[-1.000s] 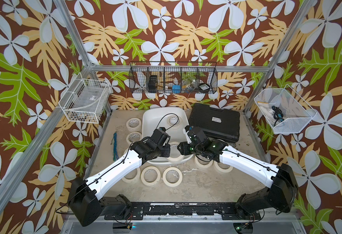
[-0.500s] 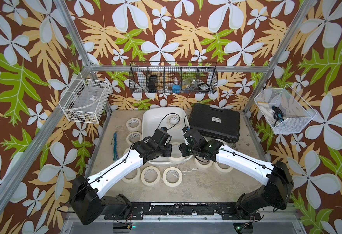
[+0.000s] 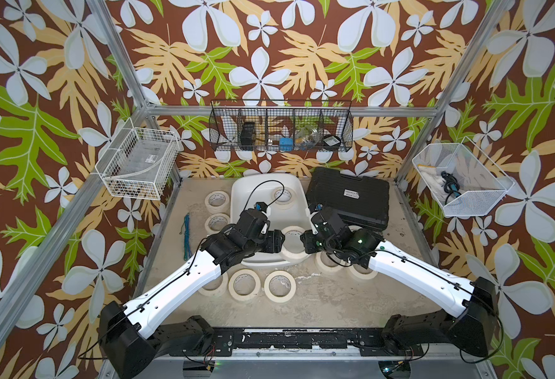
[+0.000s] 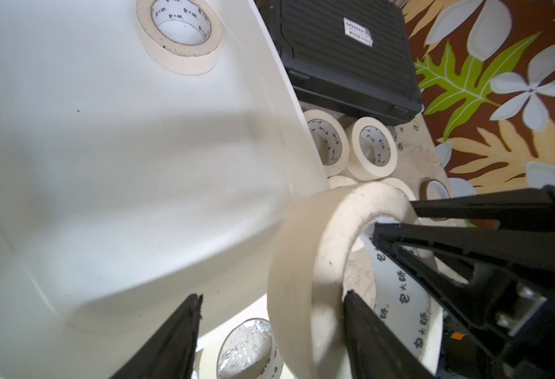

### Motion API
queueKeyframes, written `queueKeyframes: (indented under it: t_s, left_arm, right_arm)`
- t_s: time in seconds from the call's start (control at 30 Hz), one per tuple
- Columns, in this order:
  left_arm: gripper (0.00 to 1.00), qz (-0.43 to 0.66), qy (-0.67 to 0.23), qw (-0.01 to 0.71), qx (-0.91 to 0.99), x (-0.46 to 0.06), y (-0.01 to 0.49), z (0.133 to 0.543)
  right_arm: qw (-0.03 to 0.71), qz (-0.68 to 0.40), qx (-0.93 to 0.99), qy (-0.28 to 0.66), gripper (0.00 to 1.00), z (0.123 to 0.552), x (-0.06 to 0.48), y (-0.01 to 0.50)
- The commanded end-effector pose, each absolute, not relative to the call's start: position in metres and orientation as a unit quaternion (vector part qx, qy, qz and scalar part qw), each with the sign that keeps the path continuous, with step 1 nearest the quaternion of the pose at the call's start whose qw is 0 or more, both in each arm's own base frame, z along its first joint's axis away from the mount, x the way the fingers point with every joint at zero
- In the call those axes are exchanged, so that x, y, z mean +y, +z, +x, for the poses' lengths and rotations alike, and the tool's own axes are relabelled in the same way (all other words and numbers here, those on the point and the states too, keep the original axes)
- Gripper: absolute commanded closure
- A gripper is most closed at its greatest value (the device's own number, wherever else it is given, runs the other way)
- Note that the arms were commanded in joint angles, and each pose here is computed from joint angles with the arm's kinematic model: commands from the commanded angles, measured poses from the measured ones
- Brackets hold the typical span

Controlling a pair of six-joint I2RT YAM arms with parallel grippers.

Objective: Take out the art tape in the storage box
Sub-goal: Pick up the art tape from the storage box, then place the art tape at the center of the board.

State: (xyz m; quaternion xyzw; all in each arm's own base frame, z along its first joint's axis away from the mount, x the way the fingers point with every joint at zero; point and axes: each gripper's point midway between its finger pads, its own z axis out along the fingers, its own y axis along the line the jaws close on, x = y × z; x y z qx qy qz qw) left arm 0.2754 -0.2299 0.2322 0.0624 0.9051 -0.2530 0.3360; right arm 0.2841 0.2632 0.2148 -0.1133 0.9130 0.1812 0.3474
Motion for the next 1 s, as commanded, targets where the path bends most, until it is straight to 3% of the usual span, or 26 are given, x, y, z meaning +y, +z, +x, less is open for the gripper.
queueKeyframes:
  t_s: [0.0,0.57,0.97]
  left_arm:
    - [0.28,0.015,-0.222,0.363,0.905,-0.203,0.234,0.288]
    - [0.28,-0.002,-0.221,0.354,0.909,-0.193,0.224,0.294]
    - [0.28,-0.001,-0.215,0.344,0.914,-0.195,0.216,0.298]
  right_arm:
    - [0.330,-0.111,0.928,0.135,0.94,0.269,0.233,0.200]
    - [0.276,-0.068,0.949,0.136,0.96,0.207,0.177,0.111]
    - [0.262,-0.062,0.953,0.142,0.96,0.203,0.178,0.063]
